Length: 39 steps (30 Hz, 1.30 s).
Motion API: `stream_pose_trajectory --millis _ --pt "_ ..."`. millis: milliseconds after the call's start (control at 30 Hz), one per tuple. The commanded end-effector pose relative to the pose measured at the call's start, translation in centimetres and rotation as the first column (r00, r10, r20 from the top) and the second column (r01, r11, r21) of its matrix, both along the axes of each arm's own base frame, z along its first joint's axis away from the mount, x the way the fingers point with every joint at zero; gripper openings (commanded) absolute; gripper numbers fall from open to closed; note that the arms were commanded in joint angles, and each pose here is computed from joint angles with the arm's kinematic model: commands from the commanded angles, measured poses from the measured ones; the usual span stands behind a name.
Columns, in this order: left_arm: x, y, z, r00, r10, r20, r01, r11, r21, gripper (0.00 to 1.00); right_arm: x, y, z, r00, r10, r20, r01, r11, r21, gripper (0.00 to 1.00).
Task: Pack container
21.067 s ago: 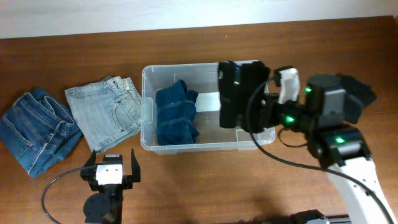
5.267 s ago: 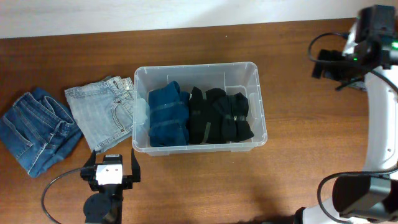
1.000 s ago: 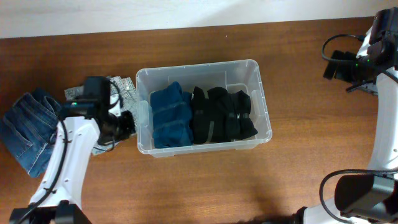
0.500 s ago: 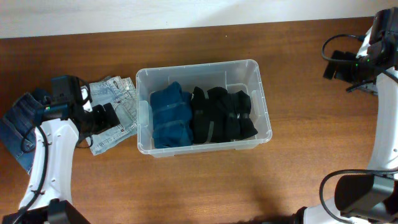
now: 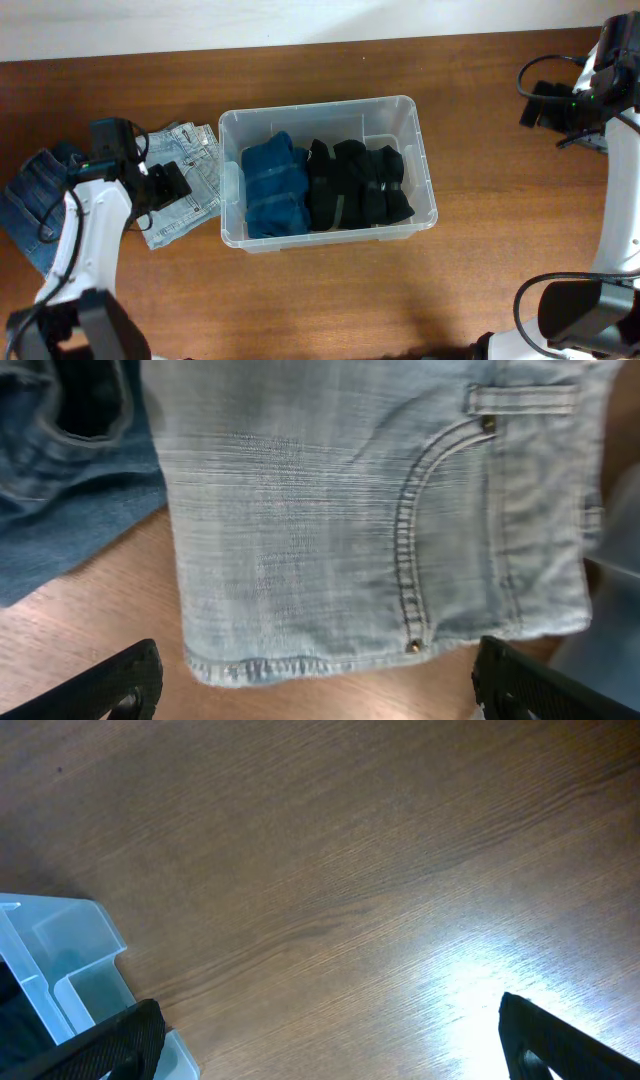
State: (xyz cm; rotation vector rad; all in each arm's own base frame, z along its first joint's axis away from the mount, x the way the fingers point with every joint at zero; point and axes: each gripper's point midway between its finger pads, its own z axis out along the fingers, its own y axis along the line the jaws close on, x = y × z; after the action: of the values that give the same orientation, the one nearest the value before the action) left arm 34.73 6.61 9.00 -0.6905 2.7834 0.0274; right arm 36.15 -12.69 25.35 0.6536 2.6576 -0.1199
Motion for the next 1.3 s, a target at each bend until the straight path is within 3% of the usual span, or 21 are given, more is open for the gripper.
stream_pose_trajectory --millis 0,733,1267 --pt "0.7 0.5 -1.1 0.999 0.026 -0.019 -0.026 1.000 0.006 0.99 0.0 -0.2 0.3 1.000 -0.011 0.008 0.011 1.000 -0.008 0.99" --pt "0.8 2.9 -2.7 0.969 0.246 0.011 -0.246 0.966 0.086 0.99 0.0 -0.2 0.3 1.000 -0.012 0.008 0.012 1.000 -0.008 0.99" --pt "-0.9 3.8 -6.9 0.960 0.278 0.028 -0.280 0.956 0.087 0.99 0.0 -0.2 0.3 1.000 -0.011 0.007 0.011 1.000 -0.008 0.99"
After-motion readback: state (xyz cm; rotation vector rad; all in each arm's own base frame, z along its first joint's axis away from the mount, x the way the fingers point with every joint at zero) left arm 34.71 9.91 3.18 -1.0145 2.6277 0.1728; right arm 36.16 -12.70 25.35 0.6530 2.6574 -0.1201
